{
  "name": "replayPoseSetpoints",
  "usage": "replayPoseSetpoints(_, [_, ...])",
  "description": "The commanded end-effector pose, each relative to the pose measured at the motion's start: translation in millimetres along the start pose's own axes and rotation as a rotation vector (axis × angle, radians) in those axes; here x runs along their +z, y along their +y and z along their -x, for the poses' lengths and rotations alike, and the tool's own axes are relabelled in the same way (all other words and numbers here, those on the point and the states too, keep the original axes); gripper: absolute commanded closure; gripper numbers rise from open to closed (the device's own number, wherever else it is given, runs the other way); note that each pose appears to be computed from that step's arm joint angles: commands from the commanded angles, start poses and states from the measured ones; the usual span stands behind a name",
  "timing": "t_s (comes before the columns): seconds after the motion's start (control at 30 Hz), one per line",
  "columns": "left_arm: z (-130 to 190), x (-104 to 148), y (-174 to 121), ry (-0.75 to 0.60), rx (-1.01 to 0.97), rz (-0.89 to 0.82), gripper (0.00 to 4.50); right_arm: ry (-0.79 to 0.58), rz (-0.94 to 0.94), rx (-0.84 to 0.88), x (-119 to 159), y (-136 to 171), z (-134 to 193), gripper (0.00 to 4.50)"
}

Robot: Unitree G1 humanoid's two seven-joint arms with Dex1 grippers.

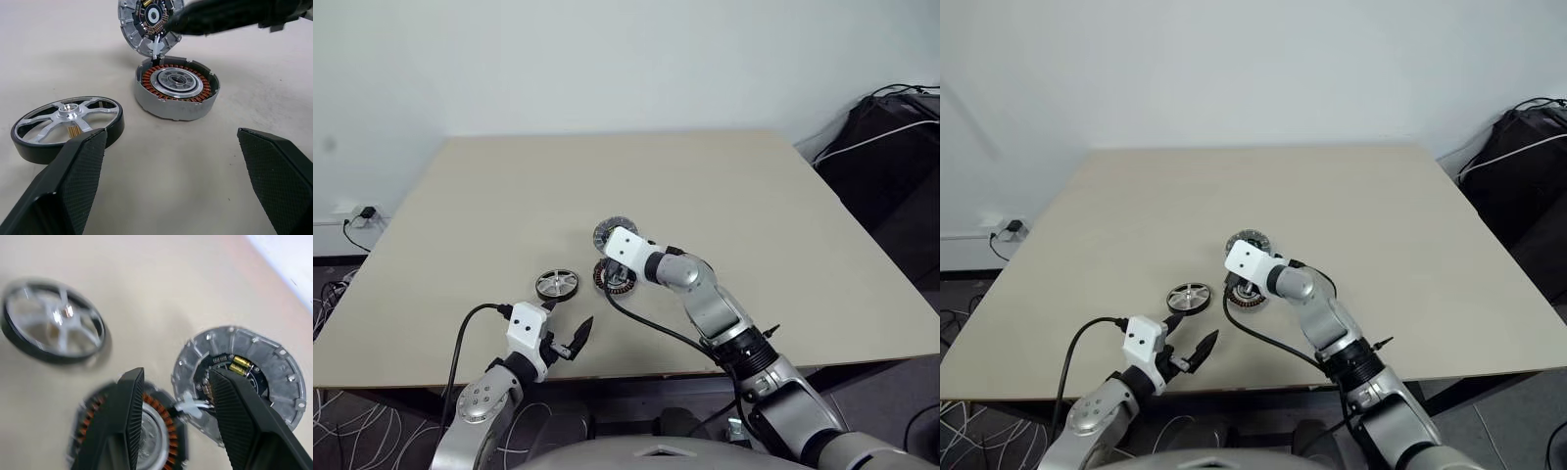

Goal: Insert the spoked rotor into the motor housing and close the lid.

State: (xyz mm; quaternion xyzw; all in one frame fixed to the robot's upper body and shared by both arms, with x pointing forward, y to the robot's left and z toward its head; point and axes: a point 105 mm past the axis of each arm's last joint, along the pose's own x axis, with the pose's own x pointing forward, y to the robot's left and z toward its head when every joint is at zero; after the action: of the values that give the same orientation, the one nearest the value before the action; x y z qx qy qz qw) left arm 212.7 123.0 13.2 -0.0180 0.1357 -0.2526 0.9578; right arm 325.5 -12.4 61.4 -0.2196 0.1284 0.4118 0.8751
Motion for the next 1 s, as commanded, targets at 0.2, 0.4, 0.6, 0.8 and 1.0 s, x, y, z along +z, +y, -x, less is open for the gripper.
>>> replayPoseSetpoints(0.2, [-2.6, 12.6, -3.2, -0.051, -0.020, -0.016, 0.00, 0.098, -0.441, -0.003, 9.3, 6.2, 6.8, 2.24])
replayPoseSetpoints(0.4, [-3.4, 9.7, -2.7, -0.047, -0.024, -0.015, 0.00, 0.201, -0.502, -0.013, 0.7, 5.1, 1.8, 2.24])
replayPoseSetpoints(0.6, [-2.6, 6.0, -1.6, -0.043, -0.018, -0.013, 0.00, 0.286, -0.536, -0.004, -9.6, 8.9, -3.3, 2.24])
replayPoseSetpoints(0.8, [-2.1, 5.1, -2.3, -0.042, -0.013, -0.010, 0.00, 0.311, -0.554, 0.000, -11.3, 10.0, -7.5, 2.24])
replayPoseSetpoints(1.0, [-2.3, 7.3, -4.7, -0.046, -0.012, -0.007, 0.00, 0.320, -0.573, 0.003, -11.5, 11.3, -13.9, 2.24])
